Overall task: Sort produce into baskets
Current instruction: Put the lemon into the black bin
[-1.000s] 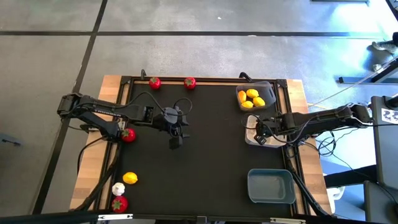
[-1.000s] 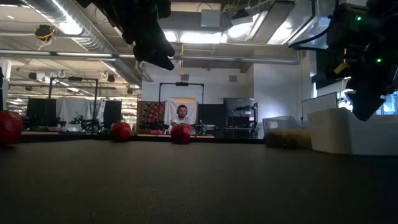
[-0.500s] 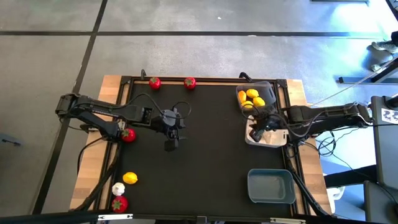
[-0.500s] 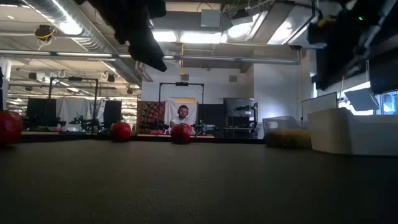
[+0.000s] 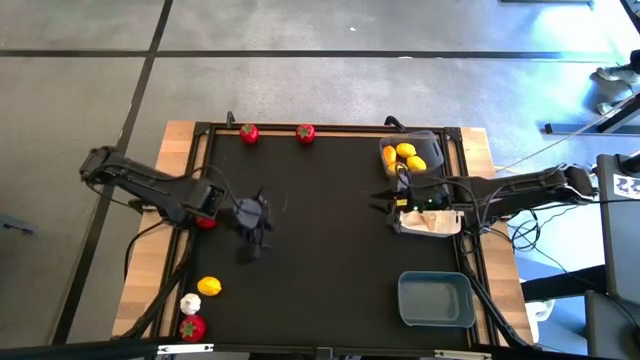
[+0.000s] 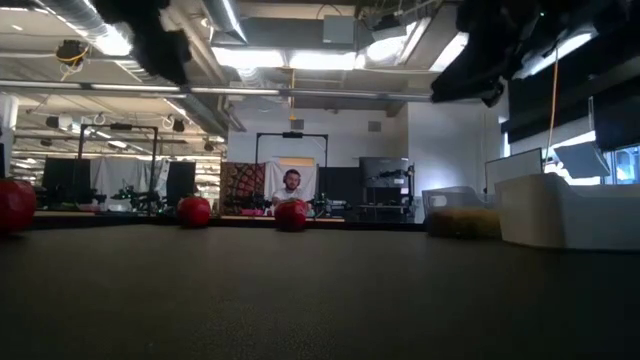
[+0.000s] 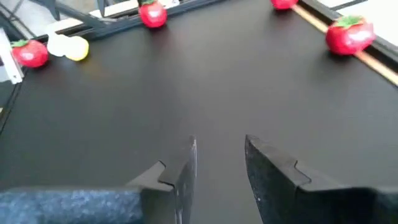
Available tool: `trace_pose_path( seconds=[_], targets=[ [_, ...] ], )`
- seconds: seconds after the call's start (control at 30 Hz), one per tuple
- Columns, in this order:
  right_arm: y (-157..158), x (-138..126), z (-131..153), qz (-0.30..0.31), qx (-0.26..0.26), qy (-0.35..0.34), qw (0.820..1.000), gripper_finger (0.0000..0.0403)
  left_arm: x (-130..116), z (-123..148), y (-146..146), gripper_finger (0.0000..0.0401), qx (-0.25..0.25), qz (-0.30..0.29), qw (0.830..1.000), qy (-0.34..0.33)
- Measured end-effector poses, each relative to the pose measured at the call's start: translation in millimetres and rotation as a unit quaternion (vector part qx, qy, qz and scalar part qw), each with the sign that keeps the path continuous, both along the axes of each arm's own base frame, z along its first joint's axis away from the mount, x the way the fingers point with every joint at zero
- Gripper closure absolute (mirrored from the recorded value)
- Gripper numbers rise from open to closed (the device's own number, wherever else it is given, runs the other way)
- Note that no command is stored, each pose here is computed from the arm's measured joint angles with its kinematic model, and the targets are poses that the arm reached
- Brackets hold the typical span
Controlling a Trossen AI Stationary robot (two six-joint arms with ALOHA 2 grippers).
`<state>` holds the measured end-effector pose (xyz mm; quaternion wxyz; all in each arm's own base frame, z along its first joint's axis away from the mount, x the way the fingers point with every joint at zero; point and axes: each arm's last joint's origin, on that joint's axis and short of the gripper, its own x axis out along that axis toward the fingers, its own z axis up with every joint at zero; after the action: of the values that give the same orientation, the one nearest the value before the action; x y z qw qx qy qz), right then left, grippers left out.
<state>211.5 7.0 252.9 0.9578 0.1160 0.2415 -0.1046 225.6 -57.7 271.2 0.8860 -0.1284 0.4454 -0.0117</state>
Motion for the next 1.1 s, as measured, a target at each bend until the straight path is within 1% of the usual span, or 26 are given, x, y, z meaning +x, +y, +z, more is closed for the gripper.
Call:
trace_pose_path(
  seconds=[0.13,0.27,0.43,0.7,0.93,1.1],
  targets=[
    [0.6,6.3,-8.1,0.004,-0.001,0.019,1.0,0.0265,-7.2,-6.1,-15.8,0.0132,-0.005,-0.016,0.999,0.038],
    [1.0,12.8,-17.1,0.003,-0.001,0.04,0.999,0.0265,-15.1,-8.7,-24.7,0.0132,-0.037,0.027,0.996,0.075],
    [1.4,20.5,-26.5,0.003,-0.002,0.057,0.998,0.0265,-31.5,-13.8,-41.0,0.0132,-0.053,0.039,0.988,0.137],
    [1.4,24.1,-31.0,0.007,-0.009,0.065,0.998,0.0265,-52.8,-34.0,-63.1,0.0132,-0.047,0.02,0.982,0.183],
    [1.4,25.4,-29.2,0.016,-0.023,0.057,0.998,0.0265,-71.6,-49.1,-77.5,0.0132,-0.056,0.024,0.974,0.219],
    [1.4,25.4,-29.2,0.017,-0.024,0.057,0.998,0.0265,-85.5,-63.3,-89.4,0.0132,-0.06,0.021,0.962,0.267]
  ],
)
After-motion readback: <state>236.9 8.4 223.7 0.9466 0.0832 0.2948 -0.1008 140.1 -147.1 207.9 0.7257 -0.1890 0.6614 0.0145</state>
